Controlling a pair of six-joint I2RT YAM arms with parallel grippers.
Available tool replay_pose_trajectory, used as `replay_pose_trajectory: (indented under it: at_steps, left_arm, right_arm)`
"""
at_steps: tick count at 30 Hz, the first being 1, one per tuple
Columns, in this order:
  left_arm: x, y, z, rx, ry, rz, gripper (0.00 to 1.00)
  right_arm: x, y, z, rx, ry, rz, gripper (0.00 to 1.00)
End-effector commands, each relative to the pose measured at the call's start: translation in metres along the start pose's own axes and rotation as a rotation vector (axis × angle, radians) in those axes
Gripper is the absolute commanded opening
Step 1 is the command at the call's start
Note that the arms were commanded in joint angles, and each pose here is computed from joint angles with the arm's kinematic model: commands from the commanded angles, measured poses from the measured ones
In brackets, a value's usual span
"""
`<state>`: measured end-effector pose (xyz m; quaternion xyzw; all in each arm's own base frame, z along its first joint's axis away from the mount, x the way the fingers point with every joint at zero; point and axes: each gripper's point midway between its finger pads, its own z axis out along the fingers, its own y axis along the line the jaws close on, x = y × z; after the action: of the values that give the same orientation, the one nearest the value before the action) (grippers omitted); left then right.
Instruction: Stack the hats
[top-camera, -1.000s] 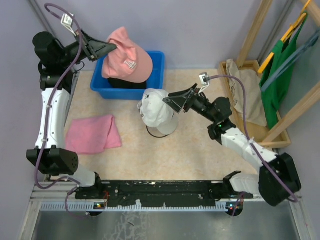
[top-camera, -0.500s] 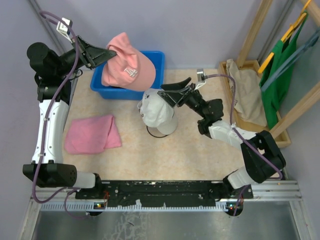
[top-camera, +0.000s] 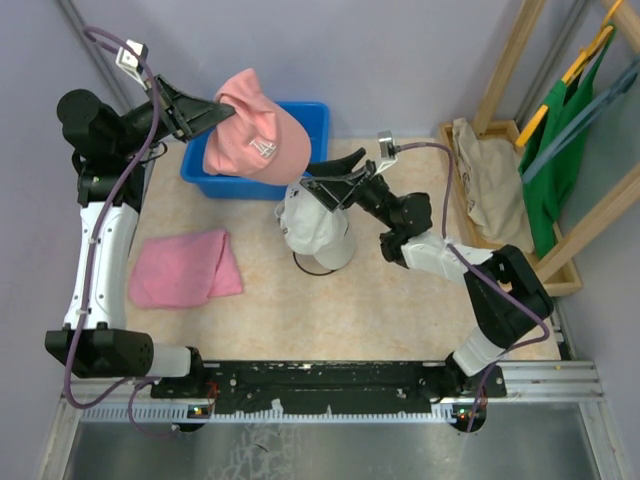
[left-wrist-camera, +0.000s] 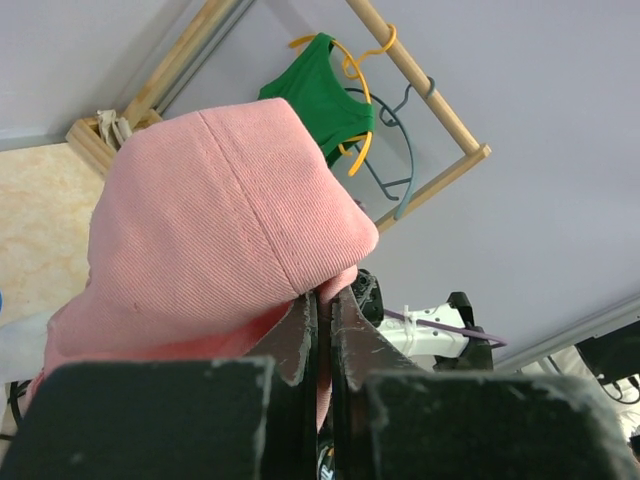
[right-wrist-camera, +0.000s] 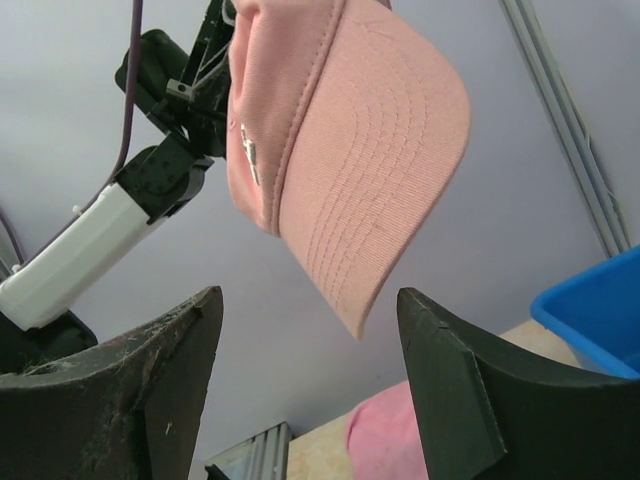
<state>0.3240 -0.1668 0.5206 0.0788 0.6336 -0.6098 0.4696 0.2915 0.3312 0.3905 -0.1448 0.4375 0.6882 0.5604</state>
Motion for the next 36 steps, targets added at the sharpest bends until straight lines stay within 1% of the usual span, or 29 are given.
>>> replay_pose_trajectory:
  at_steps: [1,8,11,13,16,17,18,19,20,22,23,26,27,29,32,34,36]
  left_arm:
    - [0.001,-0.028,-0.004,0.059,-0.007,0.054,0.00]
    - [0.003,-0.030,-0.003,0.068,-0.003,0.053,0.00]
    - [0.004,-0.027,-0.001,0.067,-0.001,0.047,0.00]
    - [0.005,-0.025,-0.001,0.063,-0.003,0.042,0.00]
    - [0.006,-0.021,-0.001,0.062,-0.003,0.035,0.00]
    - [0.006,-0.020,-0.001,0.062,-0.002,0.034,0.00]
    - [0.006,-0.019,-0.001,0.060,-0.003,0.034,0.00]
    - [0.005,-0.018,0.000,0.055,-0.005,0.037,0.00]
    - [0.005,-0.016,0.000,0.048,-0.004,0.040,0.00]
    - [0.004,-0.007,0.002,0.023,-0.004,0.059,0.00]
    - [0.002,-0.002,0.003,0.008,-0.006,0.065,0.00]
    - [-0.001,0.017,0.006,-0.052,-0.017,0.090,0.00]
    - [-0.002,0.024,0.006,-0.069,-0.022,0.098,0.06]
    - [-0.005,0.039,0.004,-0.122,-0.042,0.111,0.25]
    - [-0.006,0.058,-0.005,-0.179,-0.073,0.132,0.41]
    - [-0.005,0.070,-0.014,-0.219,-0.087,0.152,0.43]
    - [-0.002,0.089,-0.027,-0.298,-0.097,0.152,0.48]
  right_arm:
    - [-0.018,0.019,0.018,-0.084,-0.062,-0.048,0.71]
    - [-0.015,0.015,0.021,-0.082,-0.060,-0.037,0.70]
    - [-0.013,0.017,0.028,-0.098,-0.055,-0.024,0.67]
    - [-0.010,0.017,0.033,-0.107,-0.050,-0.014,0.64]
    - [0.000,0.015,0.040,-0.118,-0.033,0.015,0.51]
    - [0.001,0.015,0.041,-0.121,-0.029,0.021,0.42]
    - [0.002,0.015,0.041,-0.123,-0.028,0.030,0.28]
    - [0.001,0.017,0.040,-0.127,-0.030,0.040,0.18]
    - [0.001,0.018,0.038,-0.128,-0.031,0.051,0.13]
    - [-0.002,0.024,0.034,-0.119,-0.031,0.081,0.06]
    - [-0.008,0.034,0.033,-0.122,-0.026,0.098,0.01]
    - [-0.013,0.045,0.034,-0.065,0.045,0.168,0.00]
    - [-0.015,0.048,0.033,-0.044,0.075,0.191,0.00]
    - [-0.023,0.055,0.030,-0.016,0.113,0.232,0.00]
    - [-0.043,0.065,0.019,0.005,0.133,0.281,0.00]
    - [-0.057,0.066,0.011,0.033,0.135,0.322,0.00]
    - [-0.072,0.068,0.004,0.043,0.120,0.344,0.00]
